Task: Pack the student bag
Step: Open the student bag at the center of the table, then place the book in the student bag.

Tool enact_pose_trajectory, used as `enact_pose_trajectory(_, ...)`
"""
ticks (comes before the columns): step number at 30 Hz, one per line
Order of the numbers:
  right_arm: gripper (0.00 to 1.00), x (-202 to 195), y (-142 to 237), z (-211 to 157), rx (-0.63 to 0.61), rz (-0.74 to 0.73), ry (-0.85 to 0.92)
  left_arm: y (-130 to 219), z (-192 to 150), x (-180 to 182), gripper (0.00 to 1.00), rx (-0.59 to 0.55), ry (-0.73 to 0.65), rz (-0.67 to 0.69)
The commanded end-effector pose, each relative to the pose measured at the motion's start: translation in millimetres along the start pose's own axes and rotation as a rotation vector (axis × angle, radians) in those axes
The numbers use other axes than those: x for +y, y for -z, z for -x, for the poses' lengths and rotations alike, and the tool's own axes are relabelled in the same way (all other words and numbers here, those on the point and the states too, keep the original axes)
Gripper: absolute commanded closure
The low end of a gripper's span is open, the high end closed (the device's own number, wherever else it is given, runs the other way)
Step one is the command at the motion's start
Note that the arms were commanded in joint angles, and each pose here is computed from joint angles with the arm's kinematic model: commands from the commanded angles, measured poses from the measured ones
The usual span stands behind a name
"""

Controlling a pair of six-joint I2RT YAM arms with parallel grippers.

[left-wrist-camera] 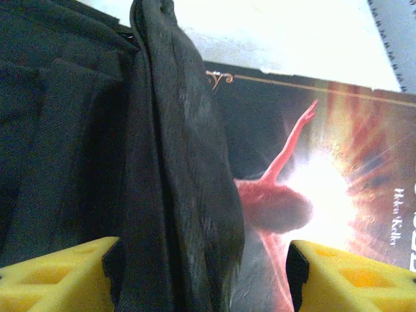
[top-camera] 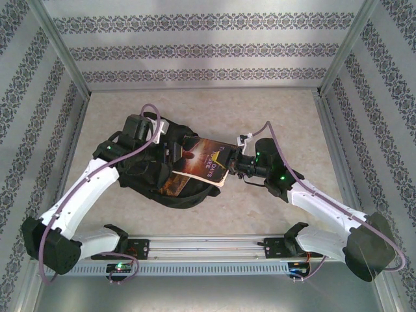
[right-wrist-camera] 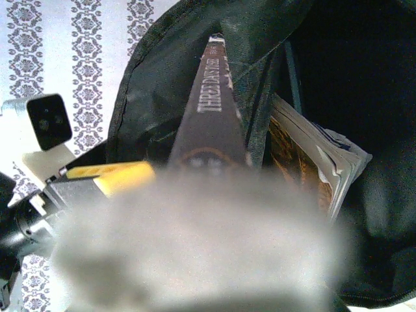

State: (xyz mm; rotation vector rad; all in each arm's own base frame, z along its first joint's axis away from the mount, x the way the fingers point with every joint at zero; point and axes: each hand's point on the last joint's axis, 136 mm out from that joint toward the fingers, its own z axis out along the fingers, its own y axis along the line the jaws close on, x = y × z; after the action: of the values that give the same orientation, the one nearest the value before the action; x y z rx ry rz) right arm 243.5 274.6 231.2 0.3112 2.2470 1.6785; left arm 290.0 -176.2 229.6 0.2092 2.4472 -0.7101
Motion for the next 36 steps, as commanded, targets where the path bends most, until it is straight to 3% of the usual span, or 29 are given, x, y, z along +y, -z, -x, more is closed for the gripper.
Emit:
enact_pose_trajectory(1,1.0,28,6,-2,-0.008,0.09,0.084,-5,20,-23,0.33,-0.026,-0.035,-0.144)
enact_pose_trajectory(4,1.0,25,5,-2,-0.005,0.086,0.082,-17,31,-27,0.42,-0.041,0.013,-0.212)
enact_pose_trajectory(6,1.0,25,5,-3,-0.002,0.083,0.086,-22,36,-26,0.61,-0.037,0.033,-0.223)
enact_pose_trajectory(8,1.0,19,6,-4,-0.004,0.056,0.103,-16,47,-23,0.99,-0.069,0.045,-0.209)
enact_pose_trajectory(12,1.0,5,10,-8,-0.004,0.008,0.143,18,68,-30,1.0,-0.167,-0.002,-0.173)
enact_pose_trajectory(20,1.0,-18,-3,-18,0.002,-0.064,0.307,65,79,-50,1.0,-0.221,-0.029,-0.182)
enact_pose_trajectory(28,1.0,-12,-33,-7,-0.037,-0.102,0.462,71,80,-62,1.0,-0.216,-0.01,-0.249)
enact_pose_trajectory(36,1.0,4,-99,8,-0.057,-0.082,0.469,67,81,-66,1.0,-0.219,0.02,-0.285)
